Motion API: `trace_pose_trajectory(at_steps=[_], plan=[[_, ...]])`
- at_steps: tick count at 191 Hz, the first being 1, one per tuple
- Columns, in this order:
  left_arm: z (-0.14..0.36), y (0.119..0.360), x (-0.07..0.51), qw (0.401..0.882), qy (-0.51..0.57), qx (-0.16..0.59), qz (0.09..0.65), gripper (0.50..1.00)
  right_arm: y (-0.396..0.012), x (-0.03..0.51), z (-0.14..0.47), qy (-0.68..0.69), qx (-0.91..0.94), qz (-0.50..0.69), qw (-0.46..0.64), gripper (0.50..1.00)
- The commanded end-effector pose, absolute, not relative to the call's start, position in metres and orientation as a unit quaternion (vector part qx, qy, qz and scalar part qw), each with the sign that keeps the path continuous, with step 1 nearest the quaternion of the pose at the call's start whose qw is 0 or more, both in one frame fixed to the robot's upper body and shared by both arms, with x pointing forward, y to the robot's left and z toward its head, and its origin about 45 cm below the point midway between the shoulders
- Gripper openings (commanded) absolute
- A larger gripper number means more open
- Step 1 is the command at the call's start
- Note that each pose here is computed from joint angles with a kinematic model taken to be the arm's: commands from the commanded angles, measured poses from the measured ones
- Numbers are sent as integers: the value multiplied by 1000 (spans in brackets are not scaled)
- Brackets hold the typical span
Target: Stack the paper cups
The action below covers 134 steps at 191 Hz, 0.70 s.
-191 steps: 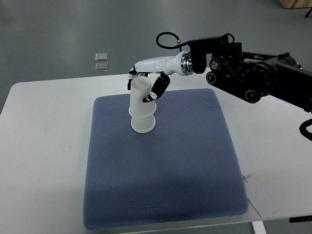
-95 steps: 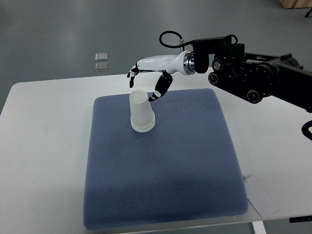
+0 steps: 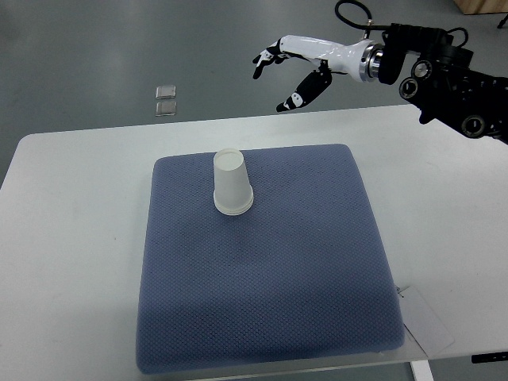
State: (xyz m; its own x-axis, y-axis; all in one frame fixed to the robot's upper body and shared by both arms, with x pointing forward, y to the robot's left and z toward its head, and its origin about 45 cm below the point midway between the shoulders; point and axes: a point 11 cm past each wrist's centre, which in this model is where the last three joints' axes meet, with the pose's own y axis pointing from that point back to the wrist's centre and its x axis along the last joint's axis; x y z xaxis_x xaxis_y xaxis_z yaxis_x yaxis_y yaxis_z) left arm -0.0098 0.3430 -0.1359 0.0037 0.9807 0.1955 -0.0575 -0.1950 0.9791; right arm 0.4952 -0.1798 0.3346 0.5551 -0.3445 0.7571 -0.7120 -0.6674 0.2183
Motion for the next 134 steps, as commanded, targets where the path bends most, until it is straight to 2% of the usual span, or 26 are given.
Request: trace_pose_trajectory(at_steps=[1, 54, 92, 134], plan=[[-136, 343, -10, 465, 432, 535, 558, 1000, -215, 498, 334, -368, 848, 297, 240, 862], [-136, 343, -10, 465, 432, 535, 558, 1000, -302, 493, 309, -515, 842, 92, 132, 856], [-136, 343, -10, 465, 432, 535, 558, 1000, -334, 483, 282, -576, 814, -35, 62, 856], [-136, 343, -10, 465, 432, 535, 558, 1000, -360, 476, 253, -650, 750, -118, 16, 868]])
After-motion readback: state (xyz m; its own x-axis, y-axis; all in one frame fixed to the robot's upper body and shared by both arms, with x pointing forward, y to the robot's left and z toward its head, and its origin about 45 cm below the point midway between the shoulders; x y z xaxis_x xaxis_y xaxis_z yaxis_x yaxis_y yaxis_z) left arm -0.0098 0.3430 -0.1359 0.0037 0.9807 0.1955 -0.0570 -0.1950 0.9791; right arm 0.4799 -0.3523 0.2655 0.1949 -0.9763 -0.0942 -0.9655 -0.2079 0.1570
